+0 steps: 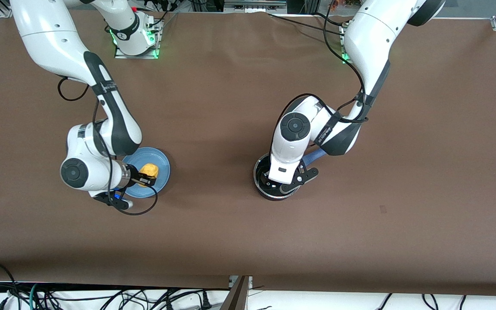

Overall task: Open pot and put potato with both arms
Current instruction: 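Lift the lid with the left gripper while the right gripper lifts the potato, then lower the potato into the pot and open the right gripper, then set the lid on the table with the left gripper while the right gripper withdraws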

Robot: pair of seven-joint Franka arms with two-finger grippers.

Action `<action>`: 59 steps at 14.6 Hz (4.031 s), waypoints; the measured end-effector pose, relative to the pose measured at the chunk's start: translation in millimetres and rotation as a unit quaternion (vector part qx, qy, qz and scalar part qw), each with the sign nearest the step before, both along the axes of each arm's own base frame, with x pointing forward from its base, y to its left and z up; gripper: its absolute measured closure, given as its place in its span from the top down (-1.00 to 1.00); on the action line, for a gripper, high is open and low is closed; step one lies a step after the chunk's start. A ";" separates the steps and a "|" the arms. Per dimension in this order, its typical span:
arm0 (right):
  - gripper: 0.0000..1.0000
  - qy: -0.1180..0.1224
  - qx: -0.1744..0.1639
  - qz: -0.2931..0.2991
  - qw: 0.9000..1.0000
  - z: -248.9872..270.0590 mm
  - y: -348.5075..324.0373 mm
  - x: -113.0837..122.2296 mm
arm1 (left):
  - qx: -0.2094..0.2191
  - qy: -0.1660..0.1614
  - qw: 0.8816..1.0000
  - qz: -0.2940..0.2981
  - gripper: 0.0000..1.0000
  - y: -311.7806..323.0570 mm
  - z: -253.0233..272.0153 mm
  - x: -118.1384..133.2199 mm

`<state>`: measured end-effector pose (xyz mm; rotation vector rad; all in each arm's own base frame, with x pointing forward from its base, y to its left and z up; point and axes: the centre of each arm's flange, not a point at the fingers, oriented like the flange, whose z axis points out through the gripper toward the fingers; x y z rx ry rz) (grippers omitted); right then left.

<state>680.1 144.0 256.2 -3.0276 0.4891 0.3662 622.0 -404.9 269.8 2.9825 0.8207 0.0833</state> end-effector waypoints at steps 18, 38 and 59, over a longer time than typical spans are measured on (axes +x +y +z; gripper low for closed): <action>0.22 0.057 0.048 -0.187 0.979 123.4 183.5 -67.9 | -0.014 0.045 0.994 -0.098 -0.13 204.2 140.2 57.5; 0.98 -0.073 0.127 -0.349 0.926 81.3 353.3 -84.2 | 0.008 -0.001 0.973 -0.232 -0.13 372.9 28.6 -27.1; 0.99 -0.058 0.017 0.089 0.994 304.1 -83.7 -114.3 | 0.008 0.003 0.967 -0.254 -0.13 402.8 -82.9 -108.0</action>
